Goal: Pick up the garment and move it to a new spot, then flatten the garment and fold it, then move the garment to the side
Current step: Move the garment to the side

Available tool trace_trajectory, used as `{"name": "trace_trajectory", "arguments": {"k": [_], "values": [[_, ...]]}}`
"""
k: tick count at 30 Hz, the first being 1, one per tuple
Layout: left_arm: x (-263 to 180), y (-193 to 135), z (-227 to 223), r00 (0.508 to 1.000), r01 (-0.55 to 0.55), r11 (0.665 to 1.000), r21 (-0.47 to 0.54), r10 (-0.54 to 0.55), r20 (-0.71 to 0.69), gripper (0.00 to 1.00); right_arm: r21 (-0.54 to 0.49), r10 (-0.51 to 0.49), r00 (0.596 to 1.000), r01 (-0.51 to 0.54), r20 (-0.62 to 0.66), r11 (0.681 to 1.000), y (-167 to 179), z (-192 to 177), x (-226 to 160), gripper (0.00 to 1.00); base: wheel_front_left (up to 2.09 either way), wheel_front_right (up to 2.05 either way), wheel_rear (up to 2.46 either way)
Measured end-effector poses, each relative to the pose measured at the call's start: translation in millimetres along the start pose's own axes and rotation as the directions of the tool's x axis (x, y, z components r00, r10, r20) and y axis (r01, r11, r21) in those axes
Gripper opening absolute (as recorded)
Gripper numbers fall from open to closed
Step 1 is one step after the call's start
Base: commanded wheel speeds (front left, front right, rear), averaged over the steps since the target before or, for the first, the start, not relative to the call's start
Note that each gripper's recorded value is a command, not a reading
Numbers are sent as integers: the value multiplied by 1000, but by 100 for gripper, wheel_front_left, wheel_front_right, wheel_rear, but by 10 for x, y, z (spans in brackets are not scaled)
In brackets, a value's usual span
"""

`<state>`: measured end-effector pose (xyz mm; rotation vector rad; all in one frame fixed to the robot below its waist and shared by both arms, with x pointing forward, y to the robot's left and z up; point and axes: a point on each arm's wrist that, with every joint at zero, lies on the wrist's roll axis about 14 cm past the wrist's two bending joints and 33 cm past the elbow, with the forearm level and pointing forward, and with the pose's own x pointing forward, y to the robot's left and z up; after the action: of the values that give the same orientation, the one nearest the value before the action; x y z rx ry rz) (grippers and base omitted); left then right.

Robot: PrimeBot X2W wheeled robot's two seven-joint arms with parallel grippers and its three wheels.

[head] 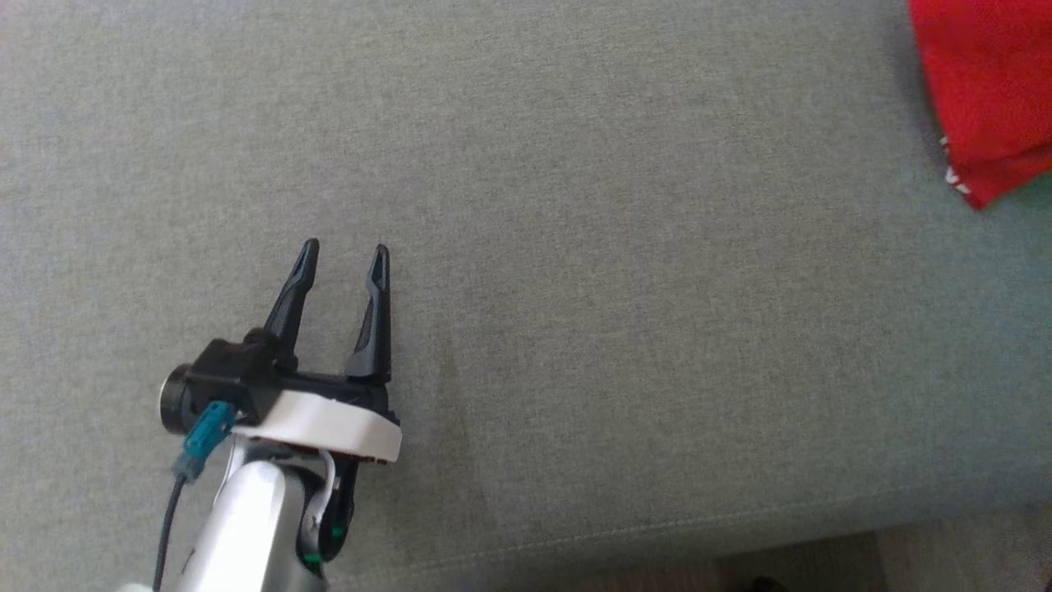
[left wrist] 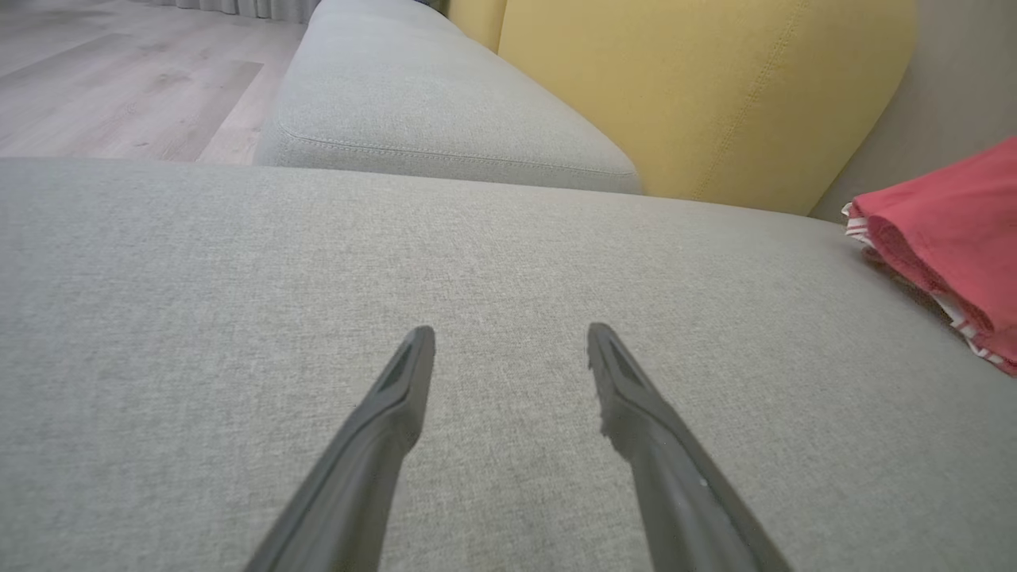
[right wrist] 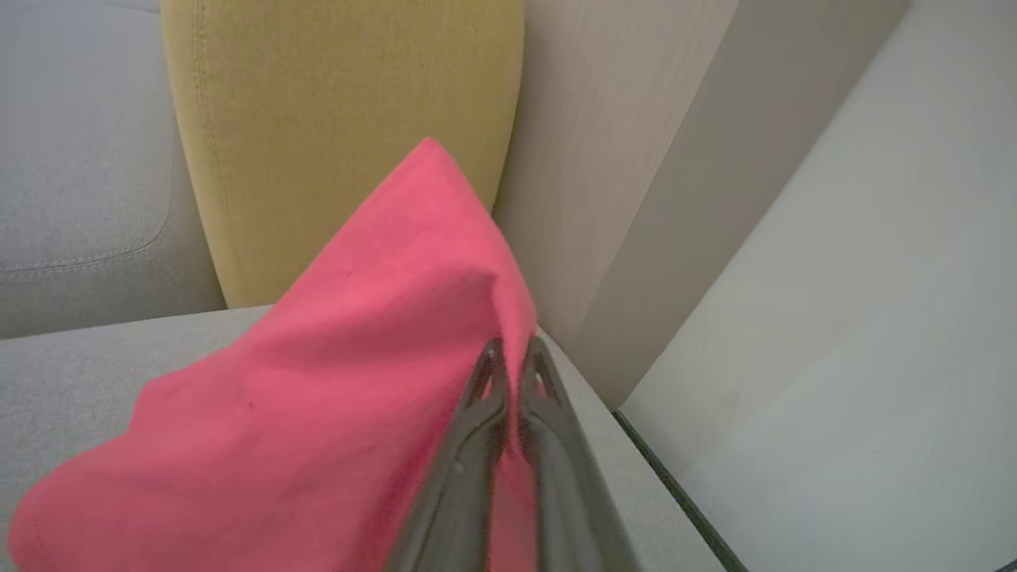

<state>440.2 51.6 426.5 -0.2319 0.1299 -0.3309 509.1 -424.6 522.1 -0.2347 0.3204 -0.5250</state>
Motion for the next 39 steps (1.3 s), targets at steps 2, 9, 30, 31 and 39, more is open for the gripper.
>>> {"name": "trace_trajectory", "arguments": {"k": [2, 9, 30, 31, 39], "values": [[1, -13, -8, 1000, 4, 1000, 0, -4, -3, 100, 0, 3, 1000, -3, -11, 1000, 33, -33, -19, 100, 0, 0, 0], [-3, -51, 8, 1000, 13, 1000, 2, -13, -1, 100, -6, -6, 1000, 6, -19, 1000, 23, -40, -66, 100, 0, 0, 0], [-195, 14, 601, 989, -53, 998, 40, 47, 141, 100, 112, 219, 927, -264, 305, 958, 758, 518, -734, 100, 0, 0, 0], [-220, 26, 647, 987, -62, 997, 38, 55, 153, 100, 114, 238, 916, -287, 322, 951, 824, 521, -811, 100, 0, 0, 0], [-593, 254, 644, 973, -182, 983, 0, 180, 146, 100, 145, 344, 853, -427, 391, 893, 1189, 322, -1422, 100, 0, 0, 0]]}}
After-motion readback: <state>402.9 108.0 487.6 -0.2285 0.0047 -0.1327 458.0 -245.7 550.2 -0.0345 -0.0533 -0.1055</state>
